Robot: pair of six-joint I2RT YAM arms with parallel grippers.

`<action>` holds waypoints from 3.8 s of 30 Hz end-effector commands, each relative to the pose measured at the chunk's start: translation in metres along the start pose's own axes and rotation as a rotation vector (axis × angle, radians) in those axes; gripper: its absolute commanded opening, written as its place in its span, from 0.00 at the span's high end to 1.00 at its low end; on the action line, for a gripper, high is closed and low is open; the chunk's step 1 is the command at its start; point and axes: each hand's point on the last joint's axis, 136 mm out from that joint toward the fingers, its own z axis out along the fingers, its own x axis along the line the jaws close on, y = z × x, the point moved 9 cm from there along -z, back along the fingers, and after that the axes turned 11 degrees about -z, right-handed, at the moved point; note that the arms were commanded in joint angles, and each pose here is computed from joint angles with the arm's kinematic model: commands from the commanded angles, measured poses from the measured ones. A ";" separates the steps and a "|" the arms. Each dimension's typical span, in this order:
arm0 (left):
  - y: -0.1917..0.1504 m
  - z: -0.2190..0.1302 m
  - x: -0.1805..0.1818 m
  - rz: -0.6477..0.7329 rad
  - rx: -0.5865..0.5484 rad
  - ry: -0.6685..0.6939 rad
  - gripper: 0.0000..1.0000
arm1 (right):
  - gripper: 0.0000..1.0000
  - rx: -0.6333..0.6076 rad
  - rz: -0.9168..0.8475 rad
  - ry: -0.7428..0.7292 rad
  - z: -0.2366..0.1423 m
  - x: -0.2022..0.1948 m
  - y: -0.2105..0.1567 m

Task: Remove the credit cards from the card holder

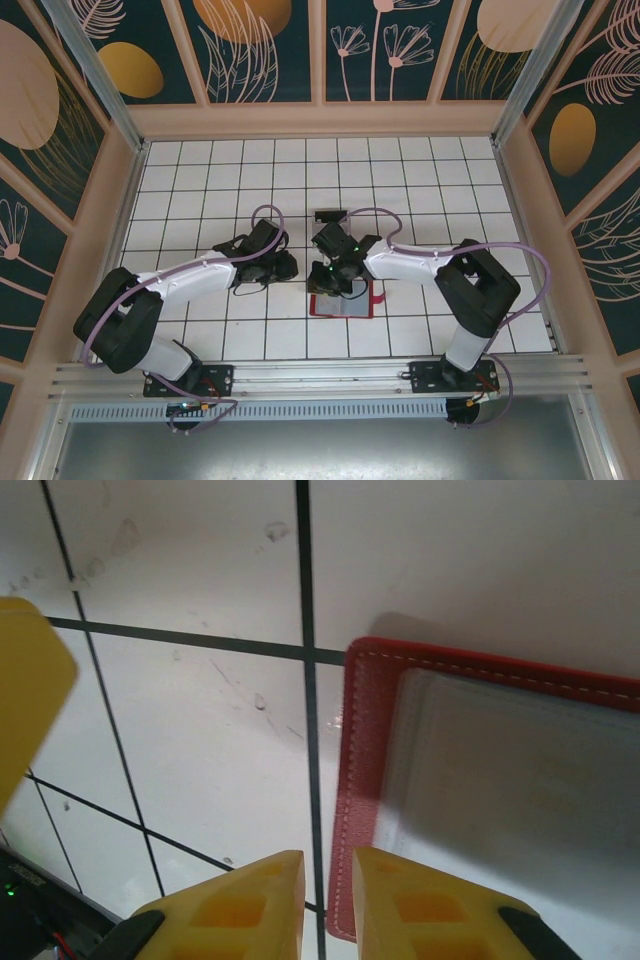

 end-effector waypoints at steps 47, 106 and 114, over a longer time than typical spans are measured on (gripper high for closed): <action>0.006 0.001 -0.019 0.047 0.066 -0.044 0.75 | 0.57 0.004 -0.006 -0.654 -0.024 -0.027 -0.027; -0.057 0.060 -0.036 0.148 0.340 0.017 0.92 | 0.74 -0.082 0.083 0.056 -0.028 -0.069 -0.030; -0.057 0.060 -0.035 0.146 0.335 0.029 0.93 | 0.74 -0.064 0.085 0.036 -0.023 -0.074 -0.033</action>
